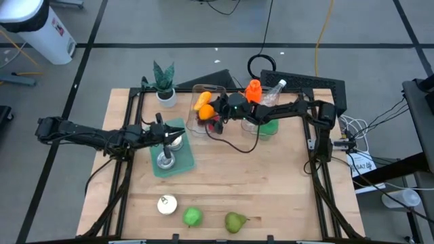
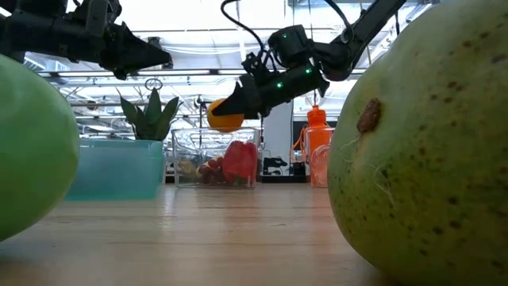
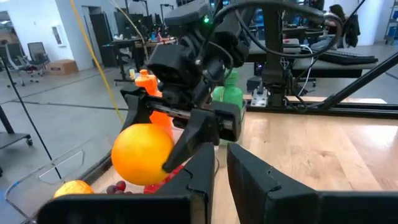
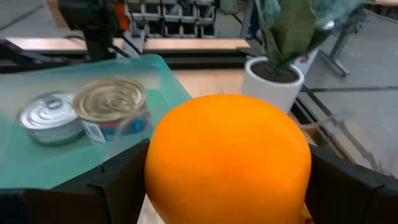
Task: Pick & Place Food Item
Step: Put the orange into the left transparent bin, then put the blue and pink tuna can into the blue bin
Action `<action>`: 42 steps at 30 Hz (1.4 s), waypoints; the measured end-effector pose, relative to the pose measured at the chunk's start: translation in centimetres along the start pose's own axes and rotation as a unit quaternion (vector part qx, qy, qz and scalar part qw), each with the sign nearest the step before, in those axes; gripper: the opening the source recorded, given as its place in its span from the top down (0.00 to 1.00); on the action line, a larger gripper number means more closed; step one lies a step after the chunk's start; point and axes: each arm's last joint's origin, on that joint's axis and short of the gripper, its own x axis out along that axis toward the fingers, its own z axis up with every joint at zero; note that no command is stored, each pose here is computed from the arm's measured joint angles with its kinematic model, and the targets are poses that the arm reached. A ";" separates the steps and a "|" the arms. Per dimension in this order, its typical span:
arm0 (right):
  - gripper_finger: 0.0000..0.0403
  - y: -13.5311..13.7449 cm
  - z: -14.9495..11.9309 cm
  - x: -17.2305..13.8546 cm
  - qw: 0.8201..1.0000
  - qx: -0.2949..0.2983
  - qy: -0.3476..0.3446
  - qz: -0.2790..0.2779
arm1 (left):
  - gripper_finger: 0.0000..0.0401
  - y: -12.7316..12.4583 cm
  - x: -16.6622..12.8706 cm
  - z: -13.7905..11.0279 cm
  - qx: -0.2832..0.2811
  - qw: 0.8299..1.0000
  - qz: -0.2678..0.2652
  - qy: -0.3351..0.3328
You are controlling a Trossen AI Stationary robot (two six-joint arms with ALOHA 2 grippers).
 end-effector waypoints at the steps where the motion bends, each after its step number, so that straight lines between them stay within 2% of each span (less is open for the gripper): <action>1: 0.17 0.1 0.1 0.0 1.000 -0.001 -0.003 0.004 | 0.87 0.0 0.0 0.0 0.000 1.000 0.000 0.000; 4: 0.17 0.6 0.2 0.1 1.000 -0.017 -0.010 0.009 | 0.87 0.0 0.0 0.0 0.001 1.000 0.000 0.000; 7: 0.17 1.1 0.3 0.1 0.997 -0.074 -0.012 0.008 | 0.87 0.0 0.0 0.0 0.001 1.000 0.000 0.000; 11: 0.17 1.7 0.3 0.3 0.994 -0.106 0.001 -0.037 | 0.87 0.0 0.0 0.0 -0.003 1.000 0.000 0.000; 17: 0.17 2.0 0.2 0.3 0.996 -0.074 0.009 -0.047 | 0.87 0.0 0.0 0.0 -0.006 1.000 -0.001 -0.001; 22: 0.17 2.1 -0.1 0.3 0.998 -0.051 0.020 -0.020 | 0.87 0.0 0.0 0.0 -0.006 1.000 -0.001 -0.001; 31: 0.17 2.2 0.0 0.3 0.996 -0.089 0.016 -0.020 | 0.87 0.0 0.0 0.0 -0.006 1.000 -0.001 -0.001; 37: 0.08 2.2 0.0 0.3 0.996 -0.086 0.018 -0.020 | 0.87 0.0 0.0 0.0 -0.006 1.000 -0.001 -0.001; 42: 0.02 2.2 -0.1 0.3 0.998 -0.060 0.023 -0.020 | 0.87 0.0 0.0 0.0 -0.007 1.000 -0.001 -0.001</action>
